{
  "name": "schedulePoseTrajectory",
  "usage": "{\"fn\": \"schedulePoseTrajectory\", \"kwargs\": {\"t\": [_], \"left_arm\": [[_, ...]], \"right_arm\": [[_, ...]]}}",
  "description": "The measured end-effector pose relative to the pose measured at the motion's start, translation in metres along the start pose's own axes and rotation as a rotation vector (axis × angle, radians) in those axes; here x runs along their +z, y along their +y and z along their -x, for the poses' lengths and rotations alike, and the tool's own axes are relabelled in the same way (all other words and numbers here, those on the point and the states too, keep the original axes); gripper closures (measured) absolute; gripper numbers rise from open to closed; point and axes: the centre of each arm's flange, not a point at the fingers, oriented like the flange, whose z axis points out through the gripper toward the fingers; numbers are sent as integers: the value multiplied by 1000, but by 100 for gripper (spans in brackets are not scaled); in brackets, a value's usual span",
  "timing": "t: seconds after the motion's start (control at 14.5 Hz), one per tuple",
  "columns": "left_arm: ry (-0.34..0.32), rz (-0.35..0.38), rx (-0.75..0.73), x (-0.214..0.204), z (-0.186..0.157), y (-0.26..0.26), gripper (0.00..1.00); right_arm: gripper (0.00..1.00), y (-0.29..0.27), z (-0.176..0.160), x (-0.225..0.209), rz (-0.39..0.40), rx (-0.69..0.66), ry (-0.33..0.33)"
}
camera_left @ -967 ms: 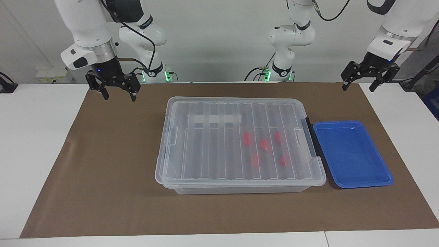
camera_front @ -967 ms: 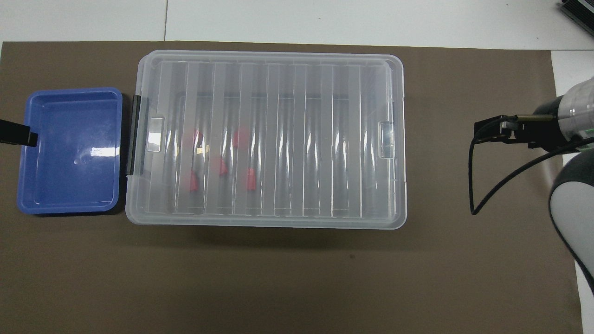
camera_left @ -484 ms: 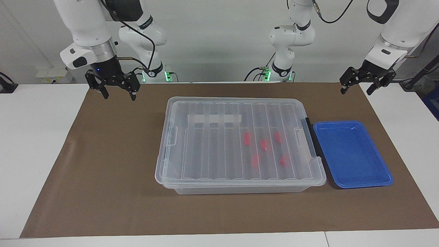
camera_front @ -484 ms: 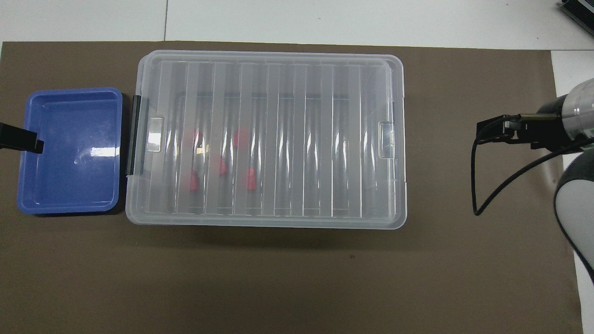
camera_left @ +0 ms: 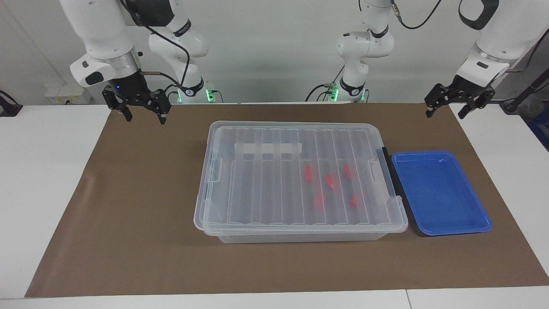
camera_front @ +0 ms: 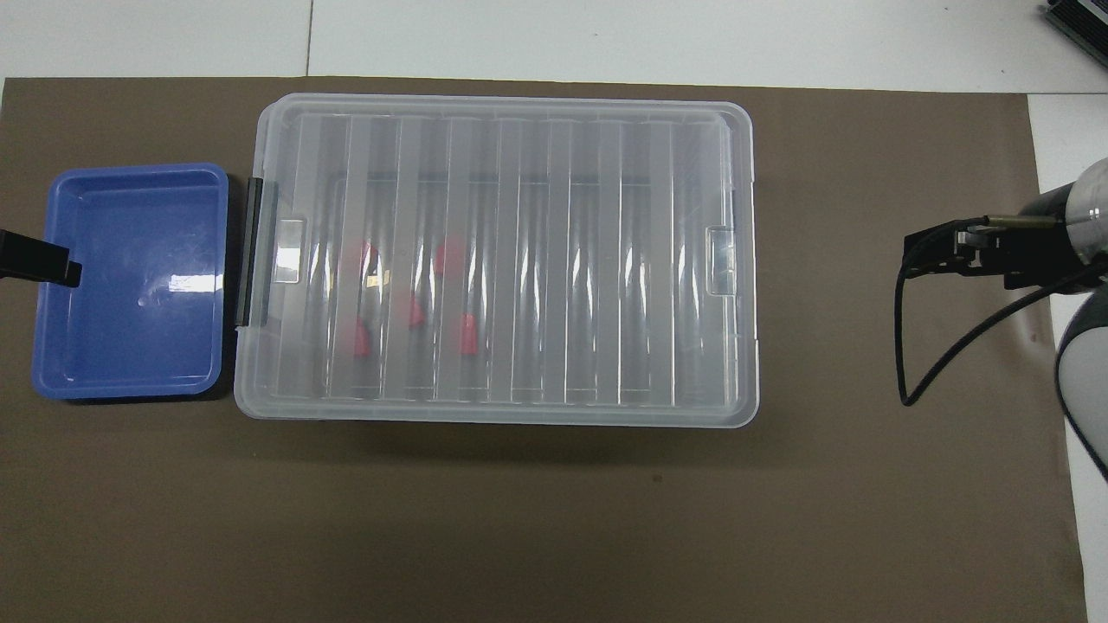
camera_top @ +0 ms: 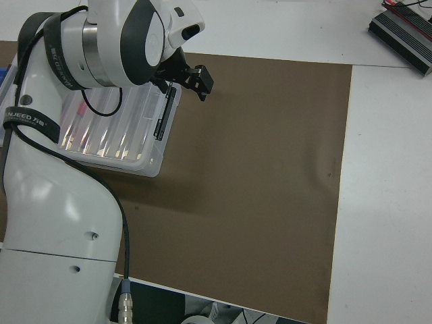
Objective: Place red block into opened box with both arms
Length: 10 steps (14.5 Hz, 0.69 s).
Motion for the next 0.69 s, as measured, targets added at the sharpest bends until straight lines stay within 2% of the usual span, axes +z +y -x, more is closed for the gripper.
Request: {"fn": "schedulePoseTrajectory", "kwargs": {"t": [0.28, 0.69], "left_arm": [[0, 0, 0, 0, 0, 0, 0], [-1, 0, 0, 0, 0, 0, 0]], "right_arm": [[0, 6, 8, -7, 7, 8, -30], [0, 17, 9, -10, 6, -8, -33]]}}
